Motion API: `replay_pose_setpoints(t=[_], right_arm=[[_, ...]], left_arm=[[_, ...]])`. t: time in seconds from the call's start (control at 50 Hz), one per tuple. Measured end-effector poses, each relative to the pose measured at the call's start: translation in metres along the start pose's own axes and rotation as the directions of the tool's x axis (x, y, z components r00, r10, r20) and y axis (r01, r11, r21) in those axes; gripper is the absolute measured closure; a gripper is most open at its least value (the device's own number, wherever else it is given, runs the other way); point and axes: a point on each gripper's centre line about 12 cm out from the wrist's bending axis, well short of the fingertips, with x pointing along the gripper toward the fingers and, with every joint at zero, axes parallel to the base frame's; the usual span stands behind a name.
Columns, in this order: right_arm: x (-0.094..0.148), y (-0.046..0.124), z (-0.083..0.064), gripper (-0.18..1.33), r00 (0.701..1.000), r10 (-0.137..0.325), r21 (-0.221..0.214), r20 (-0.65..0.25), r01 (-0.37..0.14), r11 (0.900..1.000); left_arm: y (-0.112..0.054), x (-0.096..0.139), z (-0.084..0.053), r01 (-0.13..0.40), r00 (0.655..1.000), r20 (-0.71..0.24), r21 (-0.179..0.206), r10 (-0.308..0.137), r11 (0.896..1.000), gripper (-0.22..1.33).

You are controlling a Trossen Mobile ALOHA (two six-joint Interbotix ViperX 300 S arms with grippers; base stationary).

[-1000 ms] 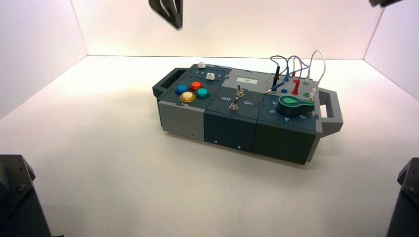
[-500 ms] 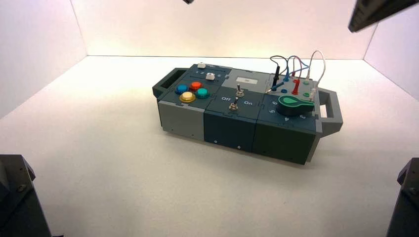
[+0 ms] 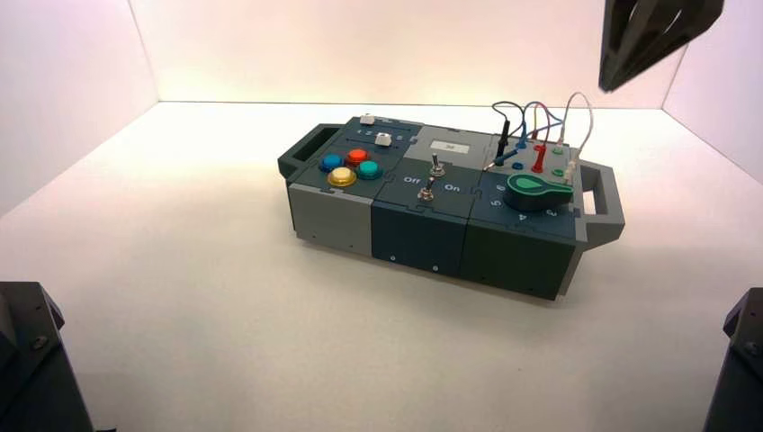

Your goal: Turn the knob to position 5.

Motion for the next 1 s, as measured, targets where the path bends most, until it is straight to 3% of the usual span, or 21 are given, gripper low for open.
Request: replay_pose_setpoints(t=[0.58, 1.0], right_arm=[[0.039, -0.002, 0.004, 1.27, 0.986, -0.035, 0.006, -0.162, 0.036, 0.9993], [0.068, -0.002, 0.016, 1.28, 0.980, -0.046, 0.009, -0.192, 0.049, 0.9988]], left_arm=[[-0.004, -0.012, 0.000, -0.003, 1.000, 0.029, 0.017, 0.002, 1.000, 1.22], [-0.005, -0.017, -0.002, -0.003, 0.999, 0.038, 0.020, 0.003, 1.000, 1.22]])
